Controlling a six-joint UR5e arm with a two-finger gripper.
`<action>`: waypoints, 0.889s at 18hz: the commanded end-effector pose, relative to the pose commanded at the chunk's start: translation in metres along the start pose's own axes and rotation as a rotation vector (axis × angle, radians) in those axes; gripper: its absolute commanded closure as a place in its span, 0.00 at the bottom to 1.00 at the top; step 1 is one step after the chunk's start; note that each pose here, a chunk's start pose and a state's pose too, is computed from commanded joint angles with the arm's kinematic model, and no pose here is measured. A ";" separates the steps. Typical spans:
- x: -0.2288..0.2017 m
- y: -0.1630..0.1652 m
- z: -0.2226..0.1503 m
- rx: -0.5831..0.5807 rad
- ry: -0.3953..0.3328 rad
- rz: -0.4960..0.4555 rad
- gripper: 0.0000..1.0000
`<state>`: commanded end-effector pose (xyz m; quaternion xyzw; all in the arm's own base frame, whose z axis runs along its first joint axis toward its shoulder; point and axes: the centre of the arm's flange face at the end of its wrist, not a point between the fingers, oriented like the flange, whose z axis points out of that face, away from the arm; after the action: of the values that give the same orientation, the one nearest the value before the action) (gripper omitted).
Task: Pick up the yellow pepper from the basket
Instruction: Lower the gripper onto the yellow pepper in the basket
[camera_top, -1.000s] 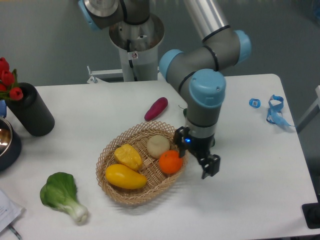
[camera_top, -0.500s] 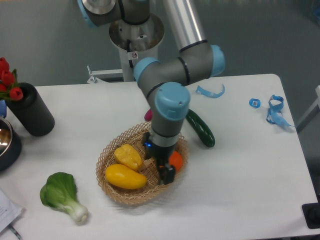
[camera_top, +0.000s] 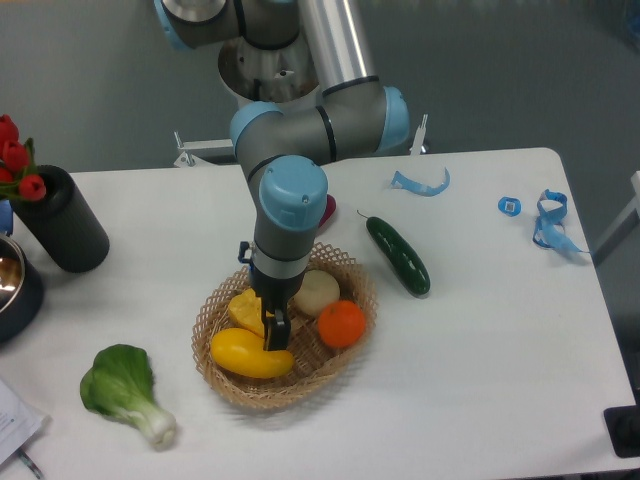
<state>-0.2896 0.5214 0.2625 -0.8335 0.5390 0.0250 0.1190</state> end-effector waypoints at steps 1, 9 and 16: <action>0.000 0.000 0.002 0.001 0.003 0.018 0.00; 0.006 0.008 0.020 0.014 0.034 0.121 0.00; 0.023 0.003 0.041 0.038 0.077 0.119 0.00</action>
<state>-0.2793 0.5090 0.2182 -0.7980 0.5920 -0.0104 0.1123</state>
